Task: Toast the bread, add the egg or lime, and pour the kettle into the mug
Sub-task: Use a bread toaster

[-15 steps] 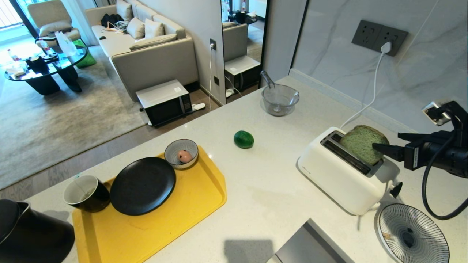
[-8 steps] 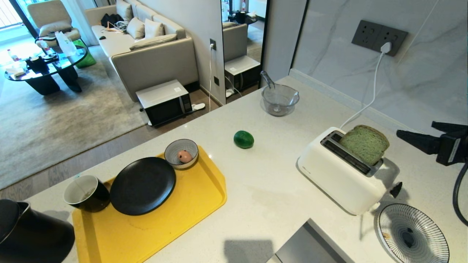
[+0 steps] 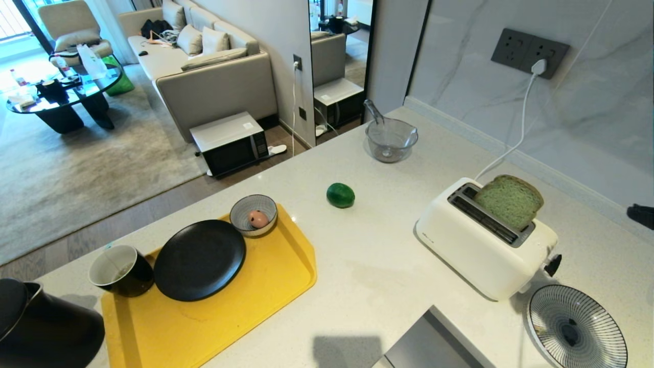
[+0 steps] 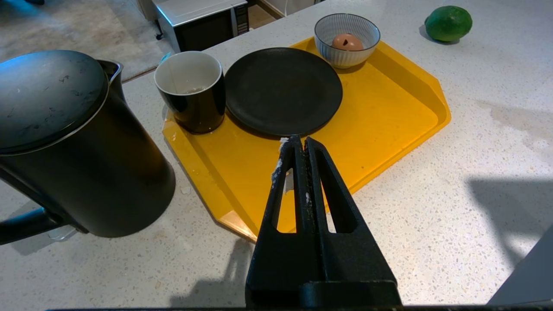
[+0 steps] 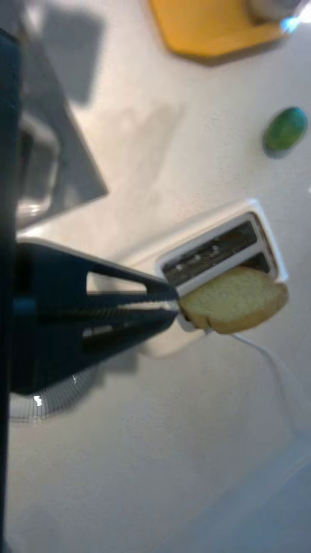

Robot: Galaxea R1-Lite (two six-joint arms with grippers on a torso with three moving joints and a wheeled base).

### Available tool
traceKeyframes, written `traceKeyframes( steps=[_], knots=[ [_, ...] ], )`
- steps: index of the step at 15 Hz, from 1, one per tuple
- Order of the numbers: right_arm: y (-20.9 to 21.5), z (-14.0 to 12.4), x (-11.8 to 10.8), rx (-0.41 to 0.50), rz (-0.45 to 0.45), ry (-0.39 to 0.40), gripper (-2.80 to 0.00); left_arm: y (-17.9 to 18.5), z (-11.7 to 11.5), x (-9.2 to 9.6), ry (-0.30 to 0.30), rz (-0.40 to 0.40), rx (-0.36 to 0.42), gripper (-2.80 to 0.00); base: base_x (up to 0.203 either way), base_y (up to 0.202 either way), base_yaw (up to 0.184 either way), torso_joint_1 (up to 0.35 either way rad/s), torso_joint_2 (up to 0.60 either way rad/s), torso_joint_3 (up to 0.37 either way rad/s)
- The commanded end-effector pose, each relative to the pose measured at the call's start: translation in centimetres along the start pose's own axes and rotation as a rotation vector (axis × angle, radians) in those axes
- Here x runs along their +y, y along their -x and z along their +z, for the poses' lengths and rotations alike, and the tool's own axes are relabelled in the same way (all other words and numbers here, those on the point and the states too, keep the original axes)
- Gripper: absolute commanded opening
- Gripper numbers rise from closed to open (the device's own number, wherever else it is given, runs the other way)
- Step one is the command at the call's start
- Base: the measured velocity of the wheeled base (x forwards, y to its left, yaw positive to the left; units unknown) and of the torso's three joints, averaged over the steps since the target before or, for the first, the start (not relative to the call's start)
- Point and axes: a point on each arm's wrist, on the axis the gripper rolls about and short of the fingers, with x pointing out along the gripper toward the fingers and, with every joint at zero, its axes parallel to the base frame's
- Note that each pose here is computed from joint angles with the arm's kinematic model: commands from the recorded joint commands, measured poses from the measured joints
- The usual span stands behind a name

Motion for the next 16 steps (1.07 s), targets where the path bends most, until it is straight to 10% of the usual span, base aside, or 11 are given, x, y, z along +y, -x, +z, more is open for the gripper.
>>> traceKeyframes(
  steps=[1,6,12,16],
  knots=[
    [1.3,-0.4,0.3,-0.024,-0.042,0.007,-2.80,-0.1,-0.4,0.0,0.000,0.001,0.011,-2.80,0.000,0.000,0.000,0.000,0.00,0.000],
    [0.3,-3.4,0.4,0.075,-0.033,-0.058,-2.80,-0.1,-0.4,0.0,0.000,0.001,0.011,-2.80,0.000,0.000,0.000,0.000,0.00,0.000],
    [-2.2,-8.4,0.8,0.037,0.197,-0.159,-2.80,-0.1,-0.4,0.0,0.000,0.001,0.011,-2.80,0.000,0.000,0.000,0.000,0.00,0.000],
    [-5.3,-8.9,-0.9,0.047,0.151,-0.189,-2.80,-0.1,-0.4,0.0,0.000,0.001,0.011,-2.80,0.000,0.000,0.000,0.000,0.00,0.000]
  ],
)
